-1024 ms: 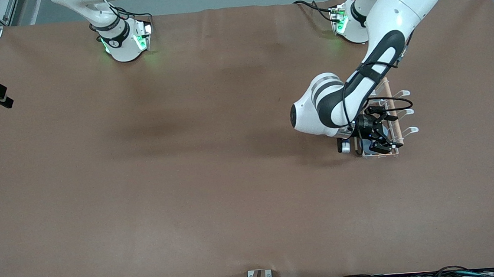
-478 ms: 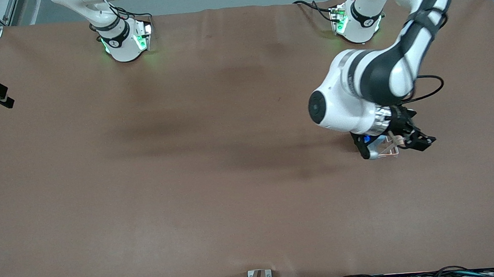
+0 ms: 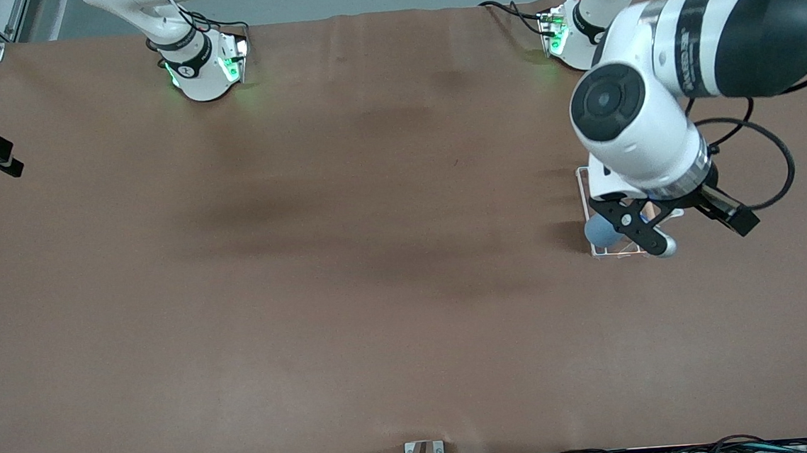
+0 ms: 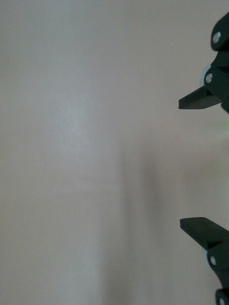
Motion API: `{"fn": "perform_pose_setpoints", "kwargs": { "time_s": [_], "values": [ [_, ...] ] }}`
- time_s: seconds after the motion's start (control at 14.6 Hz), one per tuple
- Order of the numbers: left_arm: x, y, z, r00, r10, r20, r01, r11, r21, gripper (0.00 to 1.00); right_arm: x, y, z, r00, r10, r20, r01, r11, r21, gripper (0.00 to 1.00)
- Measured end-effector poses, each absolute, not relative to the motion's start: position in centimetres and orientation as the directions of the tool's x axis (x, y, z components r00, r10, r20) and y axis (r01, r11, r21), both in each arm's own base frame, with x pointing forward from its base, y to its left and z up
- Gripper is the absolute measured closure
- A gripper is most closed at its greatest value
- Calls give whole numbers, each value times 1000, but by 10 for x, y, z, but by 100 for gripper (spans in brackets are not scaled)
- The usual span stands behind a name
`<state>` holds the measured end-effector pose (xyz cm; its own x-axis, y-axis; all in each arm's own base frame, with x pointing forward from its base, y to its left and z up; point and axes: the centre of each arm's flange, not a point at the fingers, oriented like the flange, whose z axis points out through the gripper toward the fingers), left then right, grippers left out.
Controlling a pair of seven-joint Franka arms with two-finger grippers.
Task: Hang cup on cup holder
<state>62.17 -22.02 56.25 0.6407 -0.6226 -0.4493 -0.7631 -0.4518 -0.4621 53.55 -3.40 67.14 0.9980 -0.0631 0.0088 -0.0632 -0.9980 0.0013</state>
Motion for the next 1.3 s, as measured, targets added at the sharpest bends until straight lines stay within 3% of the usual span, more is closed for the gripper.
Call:
{"fn": "perform_pose_setpoints", "kwargs": {
  "time_s": [0.27,0.55,0.82,1.3],
  "values": [
    [598,-253,579,830,-511,-223,-552,-698,-456,0,535,-35,671,998,-64,8,-64,-998,1,0],
    [600,-254,596,871,-483,-92,-476,-779,-408,0,535,-35,671,998,-65,7,-65,-998,1,0],
    [606,-183,638,929,-369,10,-361,-914,-184,0,535,-35,670,998,-65,6,-65,-998,1,0],
    [568,-88,670,989,-146,13,-146,-989,-24,0,535,-35,670,998,-66,4,-66,-998,1,0]
  ]
}}
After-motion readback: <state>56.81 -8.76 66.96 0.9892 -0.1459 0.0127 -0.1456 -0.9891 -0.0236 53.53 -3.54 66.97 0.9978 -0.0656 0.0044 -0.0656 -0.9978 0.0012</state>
